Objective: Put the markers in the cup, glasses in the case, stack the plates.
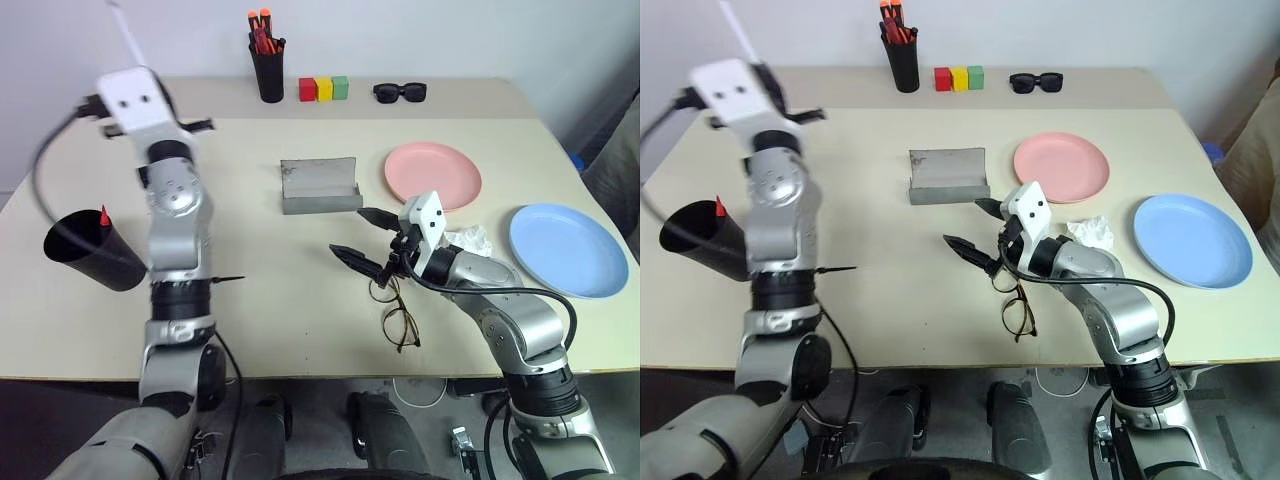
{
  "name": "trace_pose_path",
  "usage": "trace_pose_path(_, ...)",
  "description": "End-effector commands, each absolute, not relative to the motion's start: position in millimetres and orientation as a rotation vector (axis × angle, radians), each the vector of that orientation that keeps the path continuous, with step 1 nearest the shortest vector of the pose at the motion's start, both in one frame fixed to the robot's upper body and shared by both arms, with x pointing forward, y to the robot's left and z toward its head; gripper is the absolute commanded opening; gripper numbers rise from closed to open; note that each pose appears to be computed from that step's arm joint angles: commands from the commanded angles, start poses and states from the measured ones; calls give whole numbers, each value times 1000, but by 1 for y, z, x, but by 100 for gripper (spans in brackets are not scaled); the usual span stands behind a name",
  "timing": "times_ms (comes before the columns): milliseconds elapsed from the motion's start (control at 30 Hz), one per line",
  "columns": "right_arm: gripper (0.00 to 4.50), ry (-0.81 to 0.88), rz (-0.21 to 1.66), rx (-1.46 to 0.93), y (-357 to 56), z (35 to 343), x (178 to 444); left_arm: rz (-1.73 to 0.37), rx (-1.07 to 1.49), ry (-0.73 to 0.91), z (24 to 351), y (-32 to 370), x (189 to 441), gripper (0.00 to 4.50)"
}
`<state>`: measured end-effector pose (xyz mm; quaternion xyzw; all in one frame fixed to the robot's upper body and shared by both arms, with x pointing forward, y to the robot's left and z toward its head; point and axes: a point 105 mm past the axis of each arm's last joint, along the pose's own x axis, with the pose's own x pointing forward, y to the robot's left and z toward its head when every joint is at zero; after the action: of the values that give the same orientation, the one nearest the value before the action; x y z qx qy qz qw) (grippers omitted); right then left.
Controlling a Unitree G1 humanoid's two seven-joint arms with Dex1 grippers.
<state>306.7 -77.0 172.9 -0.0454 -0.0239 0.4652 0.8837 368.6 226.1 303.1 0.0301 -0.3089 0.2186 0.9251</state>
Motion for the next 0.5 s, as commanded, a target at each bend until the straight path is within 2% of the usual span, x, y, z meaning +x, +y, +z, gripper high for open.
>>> trace_pose_path(33,450,-133,1033,-62,-65,193,301,605,217,-755,318,244,318,4)
trace_pose_path(233,450,-162,1208,92,-41,212,282,740,412,-681,289,273,276,4)
trace_pose_path(367,450,-156,1265,114,-24,212,276,775,403,-550,257,293,269,4)
trace_pose_path(500,450,-152,1297,125,-17,209,272,782,433,-504,240,299,267,4)
